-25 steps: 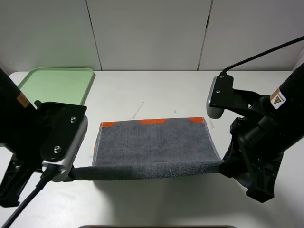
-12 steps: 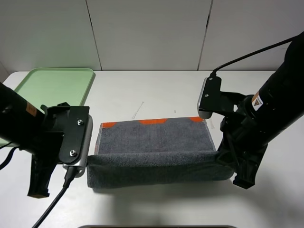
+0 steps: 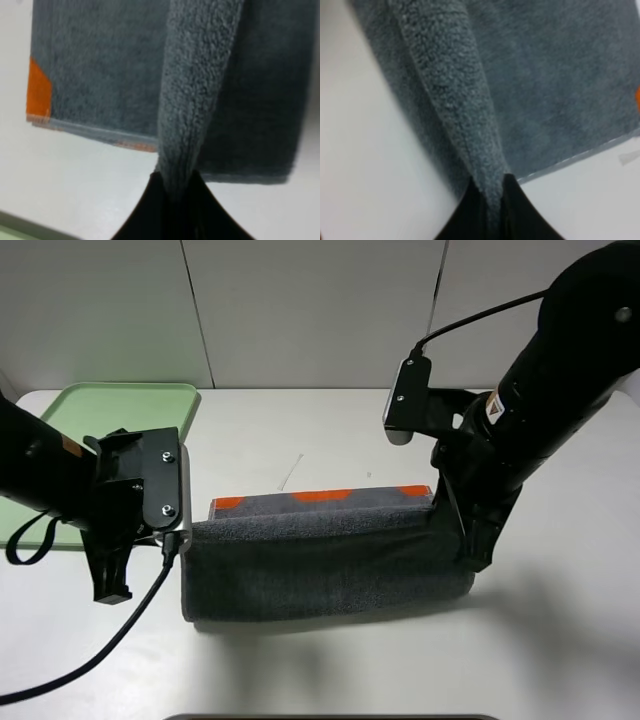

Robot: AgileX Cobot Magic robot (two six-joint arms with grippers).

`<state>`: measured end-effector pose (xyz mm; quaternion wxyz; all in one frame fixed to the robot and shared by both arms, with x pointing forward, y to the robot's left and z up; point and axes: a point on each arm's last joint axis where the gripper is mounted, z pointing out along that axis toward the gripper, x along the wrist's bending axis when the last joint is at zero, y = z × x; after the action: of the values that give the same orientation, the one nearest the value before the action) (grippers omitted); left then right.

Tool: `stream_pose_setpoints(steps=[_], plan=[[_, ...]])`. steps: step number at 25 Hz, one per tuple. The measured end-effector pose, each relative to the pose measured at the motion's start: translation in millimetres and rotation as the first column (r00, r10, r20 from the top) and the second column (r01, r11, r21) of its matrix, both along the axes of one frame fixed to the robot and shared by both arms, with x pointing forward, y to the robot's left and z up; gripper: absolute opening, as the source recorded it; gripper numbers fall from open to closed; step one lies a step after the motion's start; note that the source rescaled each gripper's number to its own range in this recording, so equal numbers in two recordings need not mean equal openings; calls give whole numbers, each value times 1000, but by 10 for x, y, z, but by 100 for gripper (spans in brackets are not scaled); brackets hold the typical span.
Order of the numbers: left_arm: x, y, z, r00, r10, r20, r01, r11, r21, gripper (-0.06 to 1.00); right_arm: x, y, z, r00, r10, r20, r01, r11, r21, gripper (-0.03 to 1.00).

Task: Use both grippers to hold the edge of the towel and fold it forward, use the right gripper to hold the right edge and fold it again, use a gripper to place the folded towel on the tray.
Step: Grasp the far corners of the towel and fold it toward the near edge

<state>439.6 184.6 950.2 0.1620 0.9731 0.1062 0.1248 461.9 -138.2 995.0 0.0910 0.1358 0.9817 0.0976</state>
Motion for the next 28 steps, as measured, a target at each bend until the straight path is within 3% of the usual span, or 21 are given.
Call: stream_pose_setpoints(steps=[12, 28], plan=[[223, -36, -247, 996, 42, 76, -43, 999, 9, 0, 232, 115, -184, 999, 33, 42, -32, 999, -38, 0], [554, -92, -399, 992, 80, 94, -82, 997, 16, 0, 488, 263, -339, 996, 63, 58, -59, 995, -75, 0]])
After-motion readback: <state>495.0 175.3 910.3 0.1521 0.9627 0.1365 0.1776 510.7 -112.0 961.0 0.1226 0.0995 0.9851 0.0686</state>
